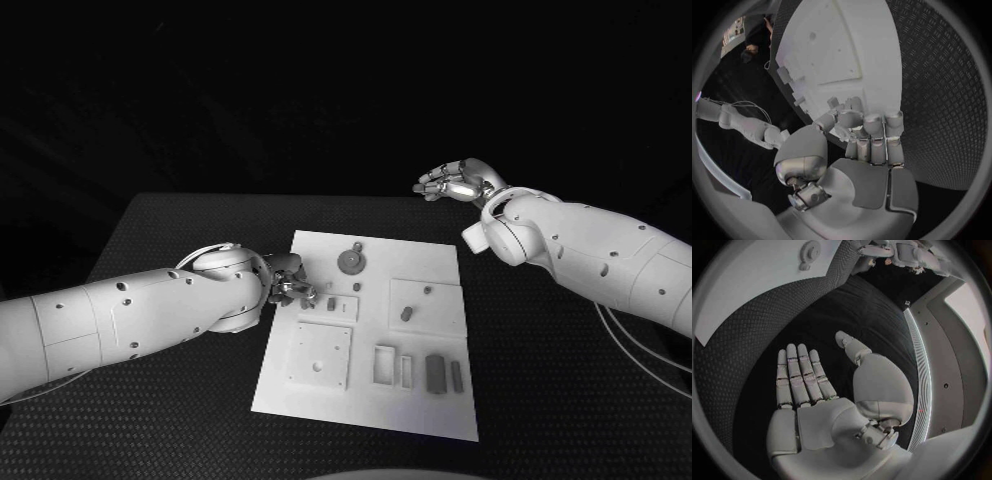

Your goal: Assemble the parts on the task board

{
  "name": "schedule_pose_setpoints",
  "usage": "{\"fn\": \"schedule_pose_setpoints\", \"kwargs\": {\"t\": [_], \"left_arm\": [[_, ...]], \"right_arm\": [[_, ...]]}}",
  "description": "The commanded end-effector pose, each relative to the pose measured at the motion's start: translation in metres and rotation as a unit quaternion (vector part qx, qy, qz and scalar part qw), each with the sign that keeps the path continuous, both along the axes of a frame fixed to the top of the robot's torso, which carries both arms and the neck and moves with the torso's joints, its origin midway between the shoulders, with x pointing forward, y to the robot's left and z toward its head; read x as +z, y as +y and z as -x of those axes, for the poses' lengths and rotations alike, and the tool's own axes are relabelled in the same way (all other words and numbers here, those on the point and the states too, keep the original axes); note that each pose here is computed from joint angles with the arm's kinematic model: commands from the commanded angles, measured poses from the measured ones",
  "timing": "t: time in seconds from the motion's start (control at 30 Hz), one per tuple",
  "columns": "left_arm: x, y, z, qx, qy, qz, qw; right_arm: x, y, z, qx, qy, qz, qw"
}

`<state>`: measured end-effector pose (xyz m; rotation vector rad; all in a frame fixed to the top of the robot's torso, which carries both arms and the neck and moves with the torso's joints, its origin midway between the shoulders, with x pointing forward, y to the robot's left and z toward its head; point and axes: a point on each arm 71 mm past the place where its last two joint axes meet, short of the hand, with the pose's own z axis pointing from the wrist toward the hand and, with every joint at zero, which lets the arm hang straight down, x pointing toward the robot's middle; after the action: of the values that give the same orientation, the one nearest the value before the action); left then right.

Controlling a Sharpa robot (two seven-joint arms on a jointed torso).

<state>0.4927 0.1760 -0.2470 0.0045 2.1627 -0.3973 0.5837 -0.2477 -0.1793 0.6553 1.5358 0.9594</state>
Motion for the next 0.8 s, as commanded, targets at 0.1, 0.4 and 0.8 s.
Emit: {"fn": "schedule_pose_setpoints", "kwargs": {"t": [0.1,0.4,0.8], "left_arm": [[-0.0024,0.0007,0.0004,-0.003,0.005,-0.012,1.0],[-0.0031,-0.0022,0.0014,-0.008,0.01,-0.013,1.0],[-0.0045,-0.0071,0.001,-0.009,0.02,-0.011,1.0]], "right_arm": [[-0.0002,0.0015,0.0004,0.009,0.0,-0.002,1.0],[-0.0002,0.0015,0.0005,0.009,0.0,-0.002,1.0],[-0.0002,0.002,0.0008,0.01,0.001,-0.002,1.0]]}}
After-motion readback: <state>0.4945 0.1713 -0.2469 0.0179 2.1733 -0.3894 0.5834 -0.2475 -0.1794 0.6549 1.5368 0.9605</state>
